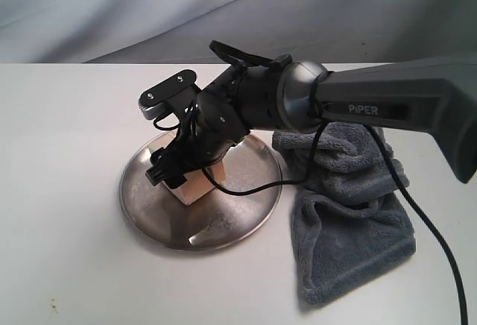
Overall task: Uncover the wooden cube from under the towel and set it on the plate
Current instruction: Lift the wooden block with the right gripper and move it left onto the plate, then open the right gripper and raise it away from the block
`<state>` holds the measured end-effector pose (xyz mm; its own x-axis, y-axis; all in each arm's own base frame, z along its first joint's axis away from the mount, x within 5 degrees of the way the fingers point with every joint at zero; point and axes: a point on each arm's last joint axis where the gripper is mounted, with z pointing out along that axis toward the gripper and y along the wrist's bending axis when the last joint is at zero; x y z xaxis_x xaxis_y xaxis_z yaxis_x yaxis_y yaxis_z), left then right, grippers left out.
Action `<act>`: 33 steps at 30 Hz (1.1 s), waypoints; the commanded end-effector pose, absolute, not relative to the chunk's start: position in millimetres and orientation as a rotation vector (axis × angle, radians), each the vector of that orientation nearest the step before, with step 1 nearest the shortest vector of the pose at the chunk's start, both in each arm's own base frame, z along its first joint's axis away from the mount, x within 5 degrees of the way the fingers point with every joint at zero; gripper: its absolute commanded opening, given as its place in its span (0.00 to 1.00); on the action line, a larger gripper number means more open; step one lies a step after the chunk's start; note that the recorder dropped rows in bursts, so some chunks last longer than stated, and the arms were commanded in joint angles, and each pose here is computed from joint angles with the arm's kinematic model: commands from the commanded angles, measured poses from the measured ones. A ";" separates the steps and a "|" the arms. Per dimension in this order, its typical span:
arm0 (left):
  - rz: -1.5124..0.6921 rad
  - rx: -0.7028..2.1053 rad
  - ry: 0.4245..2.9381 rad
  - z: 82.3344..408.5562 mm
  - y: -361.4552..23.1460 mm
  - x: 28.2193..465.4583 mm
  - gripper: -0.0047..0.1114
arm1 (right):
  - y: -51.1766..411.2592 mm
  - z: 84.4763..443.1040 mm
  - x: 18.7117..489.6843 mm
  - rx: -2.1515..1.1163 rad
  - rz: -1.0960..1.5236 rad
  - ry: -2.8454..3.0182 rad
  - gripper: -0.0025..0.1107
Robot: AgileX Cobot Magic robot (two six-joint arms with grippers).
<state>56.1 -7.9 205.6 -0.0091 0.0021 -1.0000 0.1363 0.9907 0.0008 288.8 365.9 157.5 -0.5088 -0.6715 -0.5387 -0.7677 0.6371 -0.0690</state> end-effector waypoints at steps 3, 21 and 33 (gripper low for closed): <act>-0.108 0.102 1.567 205.4 -7.7 55.9 0.04 | 366.7 160.7 289.8 -1.122 0.246 2.315 0.87; -0.108 0.102 1.567 205.4 -7.7 55.9 0.04 | 366.9 198.4 289.4 -1.087 0.308 2.194 0.95; -0.108 0.102 1.567 205.4 -7.7 55.9 0.04 | 354.4 257.0 280.2 -1.070 0.328 2.084 0.95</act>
